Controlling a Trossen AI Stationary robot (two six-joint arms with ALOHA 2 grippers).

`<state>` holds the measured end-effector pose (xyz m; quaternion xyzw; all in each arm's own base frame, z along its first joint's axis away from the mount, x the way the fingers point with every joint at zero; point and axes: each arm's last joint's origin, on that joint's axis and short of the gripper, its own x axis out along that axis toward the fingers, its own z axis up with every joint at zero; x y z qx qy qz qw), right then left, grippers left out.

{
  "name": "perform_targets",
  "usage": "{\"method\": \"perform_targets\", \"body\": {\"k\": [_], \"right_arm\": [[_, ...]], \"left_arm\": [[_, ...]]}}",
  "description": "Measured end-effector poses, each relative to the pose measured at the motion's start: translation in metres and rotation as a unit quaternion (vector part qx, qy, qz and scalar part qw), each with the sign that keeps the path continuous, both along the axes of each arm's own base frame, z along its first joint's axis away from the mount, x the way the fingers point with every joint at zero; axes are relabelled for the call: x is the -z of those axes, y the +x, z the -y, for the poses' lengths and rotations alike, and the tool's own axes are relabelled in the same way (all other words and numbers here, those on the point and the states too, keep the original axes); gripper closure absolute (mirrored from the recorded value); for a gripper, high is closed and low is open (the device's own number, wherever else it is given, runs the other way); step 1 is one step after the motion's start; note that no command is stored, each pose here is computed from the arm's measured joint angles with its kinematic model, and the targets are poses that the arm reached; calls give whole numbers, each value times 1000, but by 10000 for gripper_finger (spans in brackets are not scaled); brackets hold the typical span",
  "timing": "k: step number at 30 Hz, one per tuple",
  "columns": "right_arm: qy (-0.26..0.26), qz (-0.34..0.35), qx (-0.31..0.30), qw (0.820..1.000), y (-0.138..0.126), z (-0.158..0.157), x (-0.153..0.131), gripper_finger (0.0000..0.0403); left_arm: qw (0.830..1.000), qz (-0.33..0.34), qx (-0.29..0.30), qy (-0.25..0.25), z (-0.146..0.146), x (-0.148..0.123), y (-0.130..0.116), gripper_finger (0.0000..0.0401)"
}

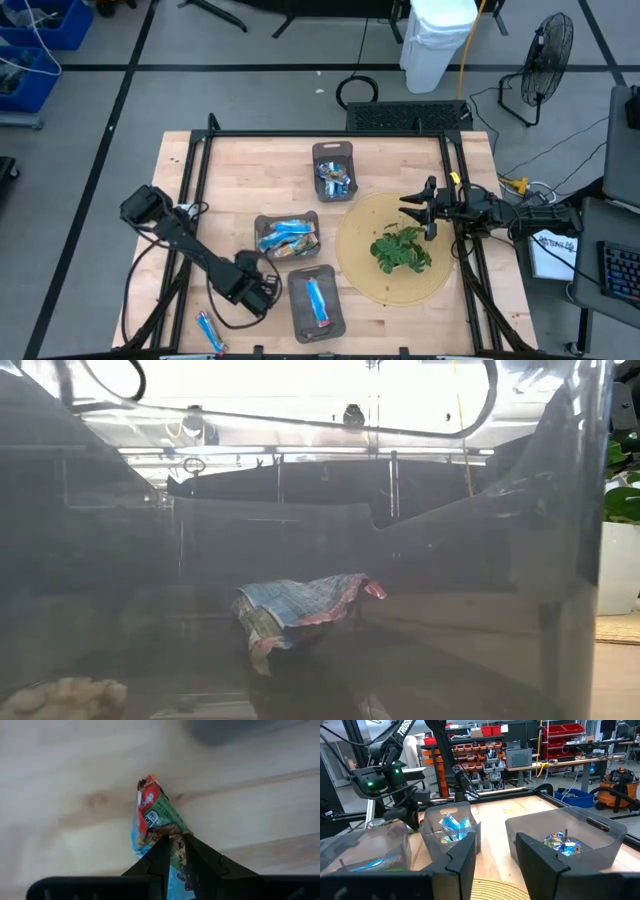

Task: Pick and place Granola Bars by type
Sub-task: Put the red granola bar into the bottom black bin

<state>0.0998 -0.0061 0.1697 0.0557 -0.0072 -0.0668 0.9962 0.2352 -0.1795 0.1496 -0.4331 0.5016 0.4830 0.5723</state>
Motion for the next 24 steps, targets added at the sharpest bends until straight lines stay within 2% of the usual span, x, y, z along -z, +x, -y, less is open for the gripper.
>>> {"method": "perform_targets", "body": {"k": [4,8,11,15,19,24], "right_arm": [[0,0,0,1000,0,0,0,273],[0,0,0,1000,0,0,0,273],[0,0,0,1000,0,0,0,273],[0,0,0,1000,0,0,0,273],[0,0,0,1000,0,0,0,273],[0,0,0,1000,0,0,0,273]], "left_arm": [[999,8,41,19,-4,0,3,336],[996,-39,80,-31,-8,0,5,336],[993,-72,64,-71,-12,0,5,336],[992,-74,58,-82,-15,-2,7,332],[992,-62,59,-90,-19,-10,7,301],[994,-35,43,-95,-21,-28,2,234]]}}
